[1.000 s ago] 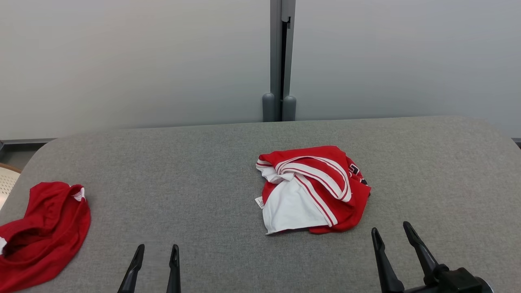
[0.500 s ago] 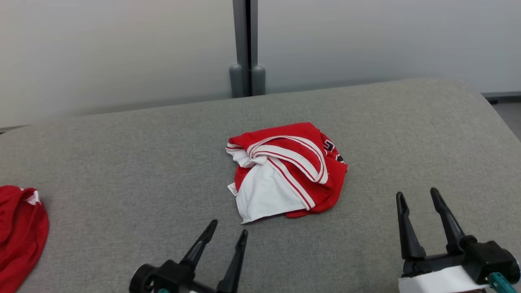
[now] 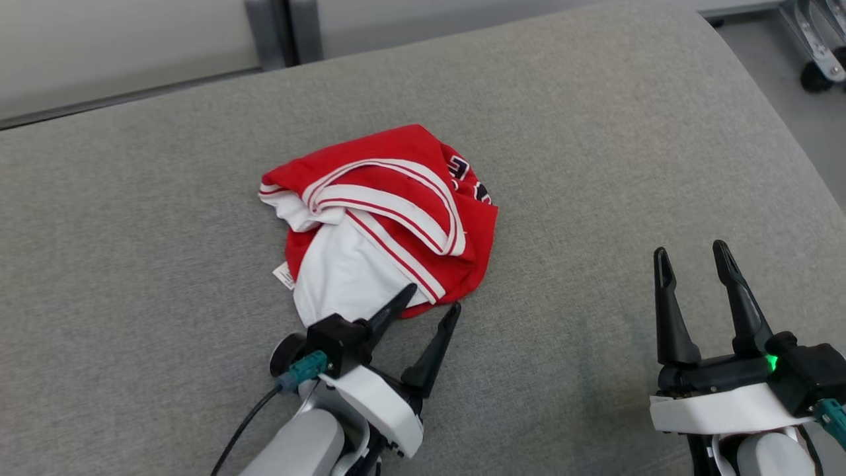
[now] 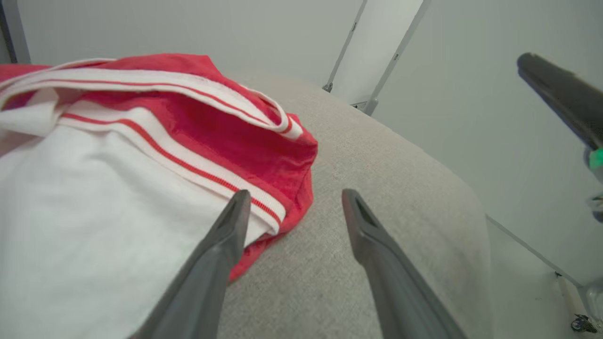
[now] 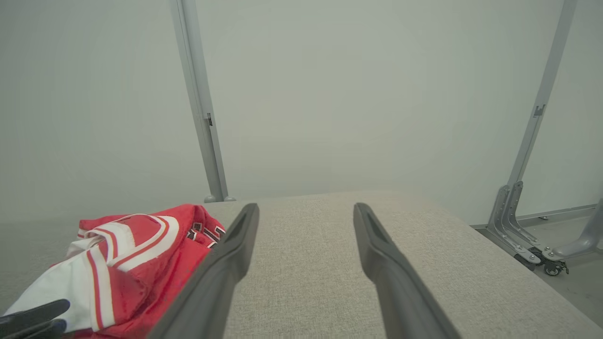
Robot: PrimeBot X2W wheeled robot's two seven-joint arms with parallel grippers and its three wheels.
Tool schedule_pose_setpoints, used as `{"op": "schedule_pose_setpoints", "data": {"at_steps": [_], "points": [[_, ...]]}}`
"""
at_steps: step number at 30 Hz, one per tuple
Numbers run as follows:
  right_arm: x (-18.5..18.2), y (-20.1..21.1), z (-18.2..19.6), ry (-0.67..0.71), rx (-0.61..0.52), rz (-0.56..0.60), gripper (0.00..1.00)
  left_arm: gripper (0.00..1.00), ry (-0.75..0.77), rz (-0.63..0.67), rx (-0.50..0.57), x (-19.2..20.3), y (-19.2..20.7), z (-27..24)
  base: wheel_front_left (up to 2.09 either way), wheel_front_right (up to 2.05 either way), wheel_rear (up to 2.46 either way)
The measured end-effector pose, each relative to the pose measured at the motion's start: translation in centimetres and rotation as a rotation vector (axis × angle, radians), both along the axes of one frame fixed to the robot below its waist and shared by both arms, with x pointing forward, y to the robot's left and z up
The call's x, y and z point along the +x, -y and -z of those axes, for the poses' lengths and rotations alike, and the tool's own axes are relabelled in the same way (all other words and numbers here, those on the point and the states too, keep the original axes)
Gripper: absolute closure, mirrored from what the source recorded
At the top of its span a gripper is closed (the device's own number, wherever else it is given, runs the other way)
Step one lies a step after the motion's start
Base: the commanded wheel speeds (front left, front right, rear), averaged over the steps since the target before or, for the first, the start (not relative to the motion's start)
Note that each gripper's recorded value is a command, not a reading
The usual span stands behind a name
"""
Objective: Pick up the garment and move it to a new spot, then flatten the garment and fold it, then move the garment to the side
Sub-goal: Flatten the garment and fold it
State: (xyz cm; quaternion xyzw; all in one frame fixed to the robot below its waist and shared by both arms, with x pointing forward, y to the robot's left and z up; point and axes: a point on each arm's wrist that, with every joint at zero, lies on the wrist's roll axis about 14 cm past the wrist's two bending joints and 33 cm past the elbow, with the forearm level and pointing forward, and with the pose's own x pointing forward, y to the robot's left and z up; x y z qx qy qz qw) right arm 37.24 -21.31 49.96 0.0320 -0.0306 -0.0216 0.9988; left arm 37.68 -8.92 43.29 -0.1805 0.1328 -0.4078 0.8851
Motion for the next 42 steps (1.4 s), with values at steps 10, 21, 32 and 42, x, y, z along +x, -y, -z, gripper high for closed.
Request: {"op": "schedule_pose_setpoints", "data": {"at_steps": [10,21,32,42], "points": [[-1.0,2.7,1.8,-0.069,-0.017,0.089,0.0,0.0,-0.115,0.002,-0.102,3.0,2.1,1.2,0.0,0.0,0.0],[-1.8,2.8,1.0,-0.051,-0.009,0.098,0.0,0.0,-0.078,-0.02,-0.125,4.2,2.4,-0.2,0.0,0.0,0.0],[-2.9,3.2,0.8,-0.049,-0.005,0.118,0.0,1.0,-0.06,0.019,-0.106,4.0,4.0,-0.9,0.0,0.0,0.0],[-4.2,3.7,-0.7,0.002,0.019,0.138,0.0,1.0,0.086,0.099,-0.252,6.2,7.8,-11.0,0.0,0.0,0.0]]}}
